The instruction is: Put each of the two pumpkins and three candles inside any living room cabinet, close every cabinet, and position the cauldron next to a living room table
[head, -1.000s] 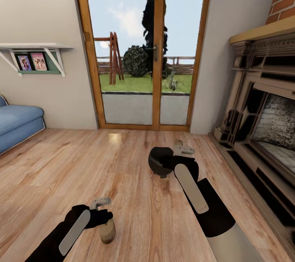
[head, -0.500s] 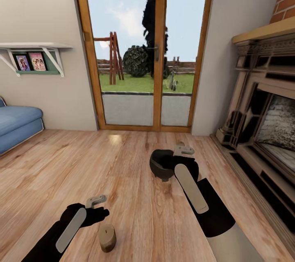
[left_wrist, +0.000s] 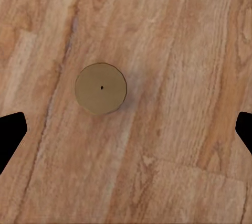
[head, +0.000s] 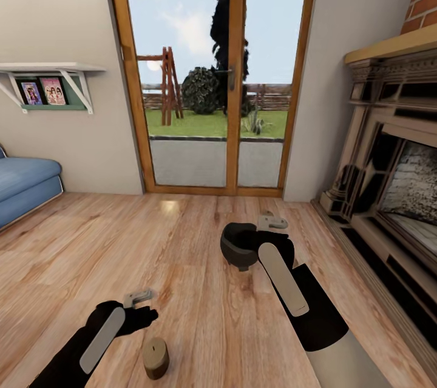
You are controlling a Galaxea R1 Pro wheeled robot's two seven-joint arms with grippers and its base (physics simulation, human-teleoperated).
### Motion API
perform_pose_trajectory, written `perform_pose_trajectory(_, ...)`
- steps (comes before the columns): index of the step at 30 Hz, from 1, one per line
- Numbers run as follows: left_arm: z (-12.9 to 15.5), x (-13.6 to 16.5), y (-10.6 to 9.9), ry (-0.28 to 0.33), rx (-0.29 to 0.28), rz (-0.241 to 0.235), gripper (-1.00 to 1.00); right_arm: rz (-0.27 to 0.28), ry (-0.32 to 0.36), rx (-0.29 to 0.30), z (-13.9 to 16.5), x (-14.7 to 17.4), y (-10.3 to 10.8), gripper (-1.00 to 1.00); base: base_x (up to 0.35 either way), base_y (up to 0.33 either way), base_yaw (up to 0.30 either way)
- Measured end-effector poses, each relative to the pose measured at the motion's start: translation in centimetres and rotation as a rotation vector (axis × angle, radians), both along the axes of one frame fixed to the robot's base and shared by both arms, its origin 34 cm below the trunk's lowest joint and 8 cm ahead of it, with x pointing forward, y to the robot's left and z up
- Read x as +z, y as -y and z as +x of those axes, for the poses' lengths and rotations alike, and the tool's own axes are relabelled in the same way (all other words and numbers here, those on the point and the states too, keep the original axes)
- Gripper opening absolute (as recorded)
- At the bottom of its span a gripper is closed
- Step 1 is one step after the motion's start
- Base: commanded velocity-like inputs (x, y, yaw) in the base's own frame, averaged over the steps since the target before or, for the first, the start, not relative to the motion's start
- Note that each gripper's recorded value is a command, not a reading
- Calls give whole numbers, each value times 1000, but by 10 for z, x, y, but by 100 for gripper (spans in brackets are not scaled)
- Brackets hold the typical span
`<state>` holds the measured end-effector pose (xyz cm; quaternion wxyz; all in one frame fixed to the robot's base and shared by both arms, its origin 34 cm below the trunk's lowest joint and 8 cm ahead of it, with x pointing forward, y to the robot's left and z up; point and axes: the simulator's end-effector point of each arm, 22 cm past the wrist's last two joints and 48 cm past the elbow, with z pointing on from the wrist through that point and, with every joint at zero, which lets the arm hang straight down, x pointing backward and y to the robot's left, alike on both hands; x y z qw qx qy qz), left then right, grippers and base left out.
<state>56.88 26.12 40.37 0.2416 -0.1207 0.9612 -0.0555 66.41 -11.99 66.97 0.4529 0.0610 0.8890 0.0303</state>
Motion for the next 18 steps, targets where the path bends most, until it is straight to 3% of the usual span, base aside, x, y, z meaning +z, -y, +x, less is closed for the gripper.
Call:
perform_pose_trajectory(11, 2, -12, -20, 25, 53, 16, 100, 7, 4, 7, -4, -14, -2, 100, 0, 0, 0)
perform_pose_trajectory(18, -1, -28, -26, 21, 59, 49, 100, 105, -5, 132, -7, -28, -36, 100, 0, 0, 0)
